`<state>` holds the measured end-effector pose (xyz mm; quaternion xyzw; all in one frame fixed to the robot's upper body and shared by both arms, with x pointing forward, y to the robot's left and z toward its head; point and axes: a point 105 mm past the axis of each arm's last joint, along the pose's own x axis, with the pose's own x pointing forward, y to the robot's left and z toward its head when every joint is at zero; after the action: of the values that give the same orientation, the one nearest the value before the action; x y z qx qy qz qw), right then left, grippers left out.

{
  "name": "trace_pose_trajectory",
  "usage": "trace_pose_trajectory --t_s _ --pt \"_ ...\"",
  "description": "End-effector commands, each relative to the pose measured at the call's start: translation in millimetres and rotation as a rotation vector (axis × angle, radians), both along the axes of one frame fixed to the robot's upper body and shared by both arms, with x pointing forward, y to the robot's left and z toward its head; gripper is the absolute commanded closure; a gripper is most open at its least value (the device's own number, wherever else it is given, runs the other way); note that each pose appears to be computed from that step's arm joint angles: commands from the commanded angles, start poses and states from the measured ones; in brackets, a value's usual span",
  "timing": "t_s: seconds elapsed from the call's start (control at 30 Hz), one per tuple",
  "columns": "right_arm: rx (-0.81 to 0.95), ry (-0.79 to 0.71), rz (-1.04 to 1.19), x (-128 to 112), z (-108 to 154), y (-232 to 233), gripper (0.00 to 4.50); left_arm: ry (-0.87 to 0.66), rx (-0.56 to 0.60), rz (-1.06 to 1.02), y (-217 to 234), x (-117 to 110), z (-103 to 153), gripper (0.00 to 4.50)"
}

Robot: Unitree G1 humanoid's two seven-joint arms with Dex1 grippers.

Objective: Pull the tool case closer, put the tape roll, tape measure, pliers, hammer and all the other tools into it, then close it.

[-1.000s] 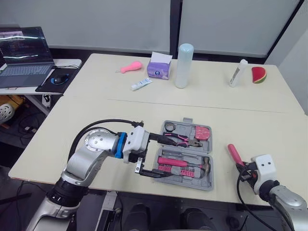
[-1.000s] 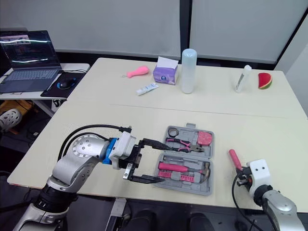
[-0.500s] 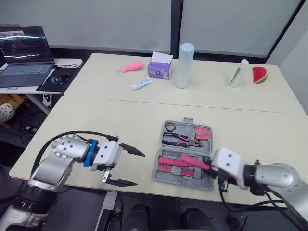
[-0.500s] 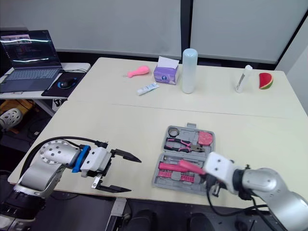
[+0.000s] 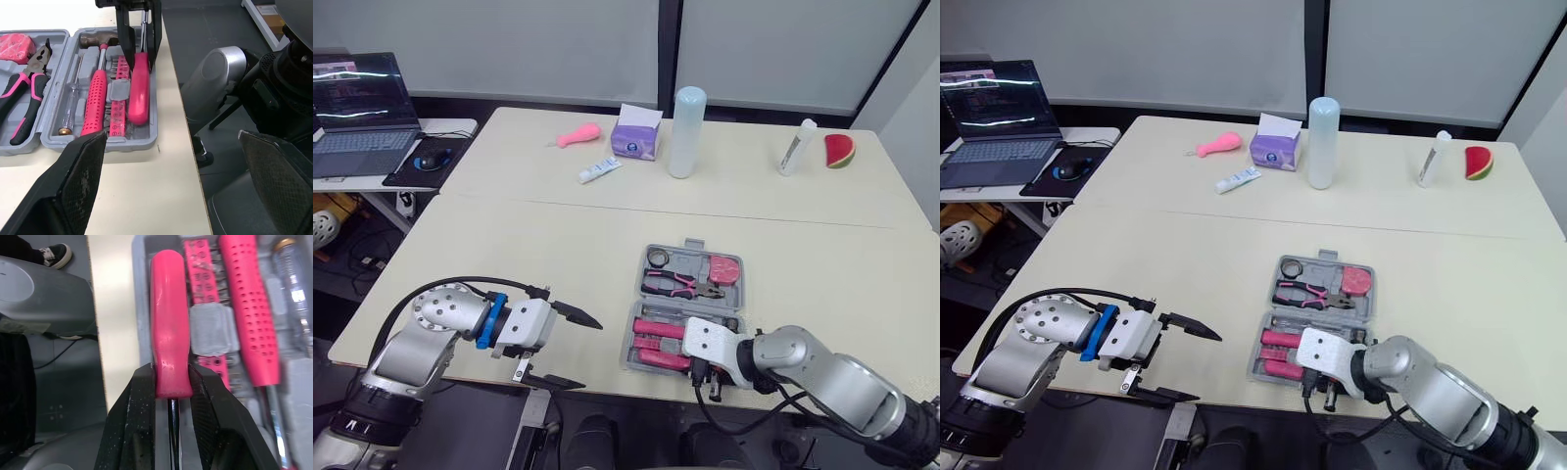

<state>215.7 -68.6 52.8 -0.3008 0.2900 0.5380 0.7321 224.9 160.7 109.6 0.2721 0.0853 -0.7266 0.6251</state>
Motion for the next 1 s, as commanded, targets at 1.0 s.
trace_pose_trajectory --t_s 1.0 --pt "0.135 -0.045 0.172 5 32 16 3.76 -0.069 -0.038 -0.003 -13 1 4 0.00"
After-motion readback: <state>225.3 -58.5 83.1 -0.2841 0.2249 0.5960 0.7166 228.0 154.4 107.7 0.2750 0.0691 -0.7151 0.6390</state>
